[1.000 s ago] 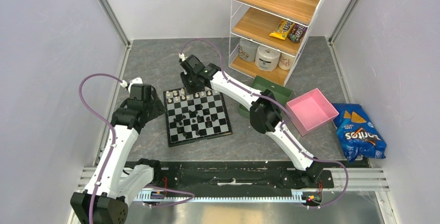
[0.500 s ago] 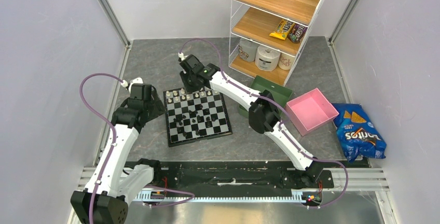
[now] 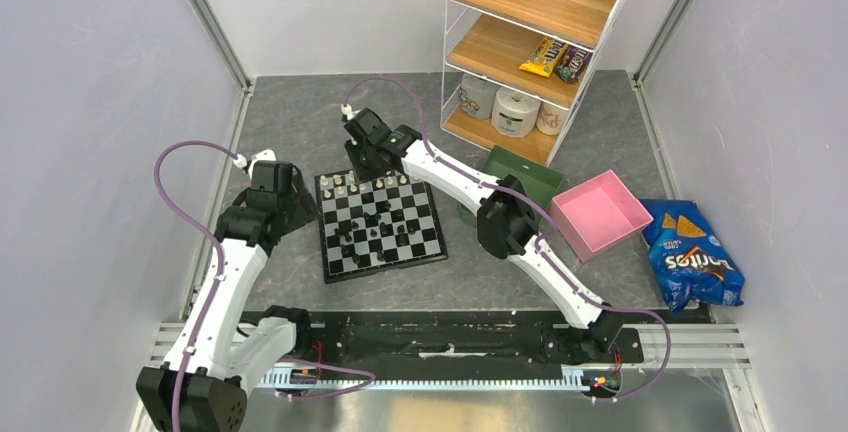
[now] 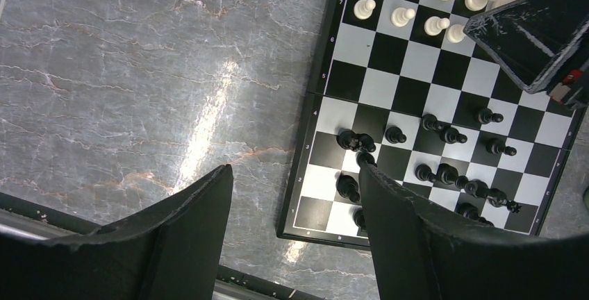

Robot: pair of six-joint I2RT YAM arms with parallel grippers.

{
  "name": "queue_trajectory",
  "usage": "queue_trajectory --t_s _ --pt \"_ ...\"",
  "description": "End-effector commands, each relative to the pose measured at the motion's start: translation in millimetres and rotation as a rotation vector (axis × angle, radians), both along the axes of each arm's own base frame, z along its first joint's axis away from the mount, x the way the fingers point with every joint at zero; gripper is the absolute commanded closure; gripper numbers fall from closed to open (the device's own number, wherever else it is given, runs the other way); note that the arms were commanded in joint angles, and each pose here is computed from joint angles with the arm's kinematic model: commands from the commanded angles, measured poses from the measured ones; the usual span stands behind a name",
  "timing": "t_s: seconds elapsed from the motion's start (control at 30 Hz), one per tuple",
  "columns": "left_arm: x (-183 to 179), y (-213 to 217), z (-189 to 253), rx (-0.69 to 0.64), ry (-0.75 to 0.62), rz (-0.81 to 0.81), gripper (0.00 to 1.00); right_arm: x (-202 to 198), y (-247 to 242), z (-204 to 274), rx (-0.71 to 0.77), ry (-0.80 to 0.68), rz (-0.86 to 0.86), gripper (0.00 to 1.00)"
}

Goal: Set up the chess pieces on the board

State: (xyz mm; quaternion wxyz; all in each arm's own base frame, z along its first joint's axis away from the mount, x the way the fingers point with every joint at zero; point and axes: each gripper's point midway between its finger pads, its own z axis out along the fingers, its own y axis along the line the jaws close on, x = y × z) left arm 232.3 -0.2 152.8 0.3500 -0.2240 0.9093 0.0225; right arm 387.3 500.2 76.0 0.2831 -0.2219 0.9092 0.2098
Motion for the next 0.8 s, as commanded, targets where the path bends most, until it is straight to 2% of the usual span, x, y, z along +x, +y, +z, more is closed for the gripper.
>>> queue_trajectory --t_s 0.0,0.77 --pt "7.0 -1.7 6.7 -0.006 -0.032 -0.018 0.26 4.9 7.6 3.8 0.009 -0.041 0.007 0.67" --pt "7.3 -2.1 5.8 -0.008 -0.03 -0.02 0.26 8.6 -0.4 12.8 -0.02 -0.077 0.0 0.7"
